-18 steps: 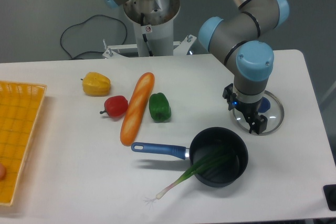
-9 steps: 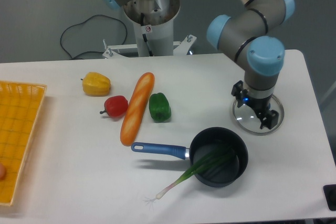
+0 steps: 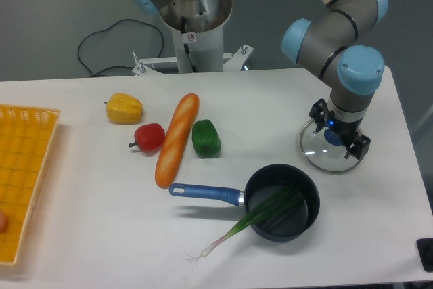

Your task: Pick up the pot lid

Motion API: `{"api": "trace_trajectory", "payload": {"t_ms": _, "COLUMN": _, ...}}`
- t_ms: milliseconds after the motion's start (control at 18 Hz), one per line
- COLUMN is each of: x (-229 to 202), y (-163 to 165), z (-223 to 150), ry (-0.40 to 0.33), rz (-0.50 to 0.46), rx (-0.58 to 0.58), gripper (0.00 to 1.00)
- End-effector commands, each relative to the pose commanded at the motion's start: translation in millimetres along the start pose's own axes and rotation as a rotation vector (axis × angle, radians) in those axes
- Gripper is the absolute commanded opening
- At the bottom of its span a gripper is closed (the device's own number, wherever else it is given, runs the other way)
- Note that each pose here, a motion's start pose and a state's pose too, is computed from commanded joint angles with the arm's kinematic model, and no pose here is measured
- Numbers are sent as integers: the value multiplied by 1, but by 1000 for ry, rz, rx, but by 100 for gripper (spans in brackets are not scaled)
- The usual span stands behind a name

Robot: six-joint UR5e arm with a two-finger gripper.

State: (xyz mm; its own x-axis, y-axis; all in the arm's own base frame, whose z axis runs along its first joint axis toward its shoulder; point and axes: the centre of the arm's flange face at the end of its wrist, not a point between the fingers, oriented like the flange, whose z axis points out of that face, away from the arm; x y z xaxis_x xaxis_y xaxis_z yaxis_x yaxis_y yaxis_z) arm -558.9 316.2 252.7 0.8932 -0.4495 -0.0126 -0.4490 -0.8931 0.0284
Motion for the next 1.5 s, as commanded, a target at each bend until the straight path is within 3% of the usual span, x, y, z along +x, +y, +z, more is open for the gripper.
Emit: {"api": "trace_trajectory", "payload": {"t_ms": 1500, "x": 15, "y": 29, "z": 26, "ry": -12, "rz": 21, "rx": 3, "gripper": 100}}
